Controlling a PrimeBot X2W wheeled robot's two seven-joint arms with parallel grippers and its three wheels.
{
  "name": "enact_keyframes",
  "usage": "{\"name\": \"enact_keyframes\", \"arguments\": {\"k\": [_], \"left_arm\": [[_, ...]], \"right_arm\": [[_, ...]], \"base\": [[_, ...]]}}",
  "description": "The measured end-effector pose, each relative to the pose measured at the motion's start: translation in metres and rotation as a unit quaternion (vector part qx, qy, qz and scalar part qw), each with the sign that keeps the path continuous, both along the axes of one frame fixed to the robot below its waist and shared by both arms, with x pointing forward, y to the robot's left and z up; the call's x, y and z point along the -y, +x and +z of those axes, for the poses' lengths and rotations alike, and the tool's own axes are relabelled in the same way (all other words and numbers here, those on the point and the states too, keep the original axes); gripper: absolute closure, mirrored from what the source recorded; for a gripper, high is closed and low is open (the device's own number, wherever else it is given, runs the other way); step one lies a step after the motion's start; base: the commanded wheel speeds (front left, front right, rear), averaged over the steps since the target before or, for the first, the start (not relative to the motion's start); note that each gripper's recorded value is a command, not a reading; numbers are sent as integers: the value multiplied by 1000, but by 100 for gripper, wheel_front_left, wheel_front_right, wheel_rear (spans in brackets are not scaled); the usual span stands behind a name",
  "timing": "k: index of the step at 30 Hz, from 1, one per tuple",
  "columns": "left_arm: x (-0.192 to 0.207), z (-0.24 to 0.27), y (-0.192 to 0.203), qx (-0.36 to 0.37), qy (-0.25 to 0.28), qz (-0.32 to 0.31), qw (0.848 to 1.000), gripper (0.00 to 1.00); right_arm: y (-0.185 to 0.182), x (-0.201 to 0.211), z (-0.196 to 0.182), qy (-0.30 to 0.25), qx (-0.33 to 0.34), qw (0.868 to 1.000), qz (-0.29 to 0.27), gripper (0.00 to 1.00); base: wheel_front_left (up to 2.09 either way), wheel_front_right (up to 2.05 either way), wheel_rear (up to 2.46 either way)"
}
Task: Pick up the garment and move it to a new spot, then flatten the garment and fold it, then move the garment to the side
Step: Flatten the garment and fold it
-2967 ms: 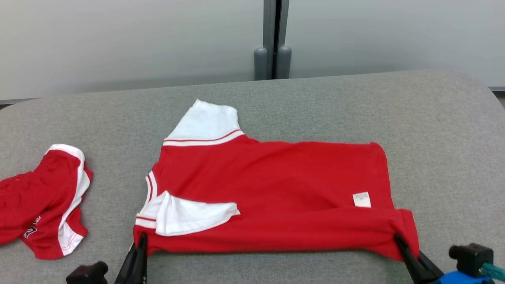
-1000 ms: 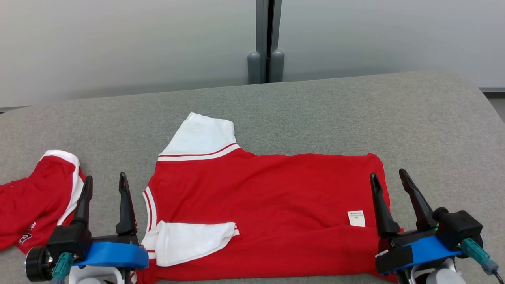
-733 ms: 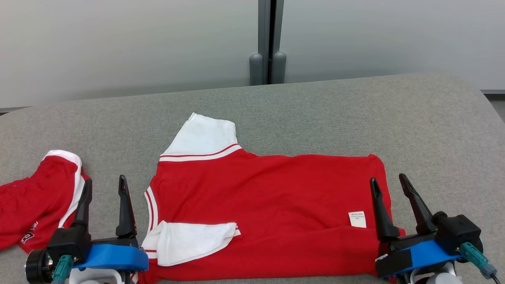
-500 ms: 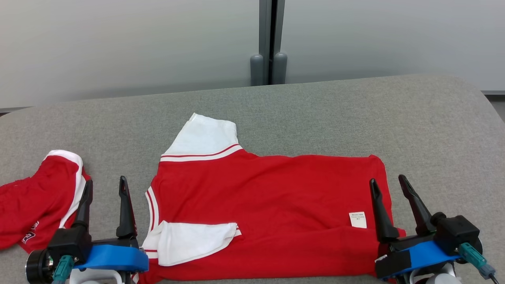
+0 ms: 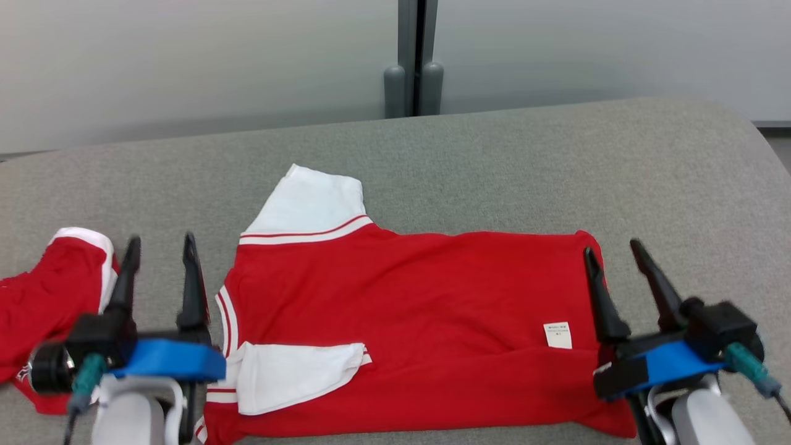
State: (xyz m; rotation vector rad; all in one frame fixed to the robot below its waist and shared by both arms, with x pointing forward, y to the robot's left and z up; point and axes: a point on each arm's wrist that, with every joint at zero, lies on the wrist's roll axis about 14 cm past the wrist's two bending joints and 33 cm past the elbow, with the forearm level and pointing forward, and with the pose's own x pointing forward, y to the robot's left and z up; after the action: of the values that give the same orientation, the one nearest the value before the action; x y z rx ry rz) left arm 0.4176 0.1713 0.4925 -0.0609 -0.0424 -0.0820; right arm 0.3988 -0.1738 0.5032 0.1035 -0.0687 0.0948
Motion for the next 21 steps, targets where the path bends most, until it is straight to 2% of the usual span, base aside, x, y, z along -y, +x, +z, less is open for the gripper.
{"name": "enact_keyframes", "arguments": {"k": [6, 10, 17, 21], "left_arm": [[15, 23, 52, 32, 13, -39, 999, 0], [30, 30, 90, 40, 21, -73, 996, 0], [64, 5, 156, -18, 32, -139, 990, 0], [74, -14, 174, -55, 41, -158, 985, 0]], "right_arm": [[30, 20, 8, -35, 9, 999, -7, 0], [46, 33, -8, -55, -18, 998, -10, 0], [74, 48, -37, -71, -73, 995, -12, 0], [83, 50, -48, -74, -90, 993, -9, 0]], "base": [[0, 0, 0], [0, 0, 0], [0, 0, 0], [0, 0, 0]]}}
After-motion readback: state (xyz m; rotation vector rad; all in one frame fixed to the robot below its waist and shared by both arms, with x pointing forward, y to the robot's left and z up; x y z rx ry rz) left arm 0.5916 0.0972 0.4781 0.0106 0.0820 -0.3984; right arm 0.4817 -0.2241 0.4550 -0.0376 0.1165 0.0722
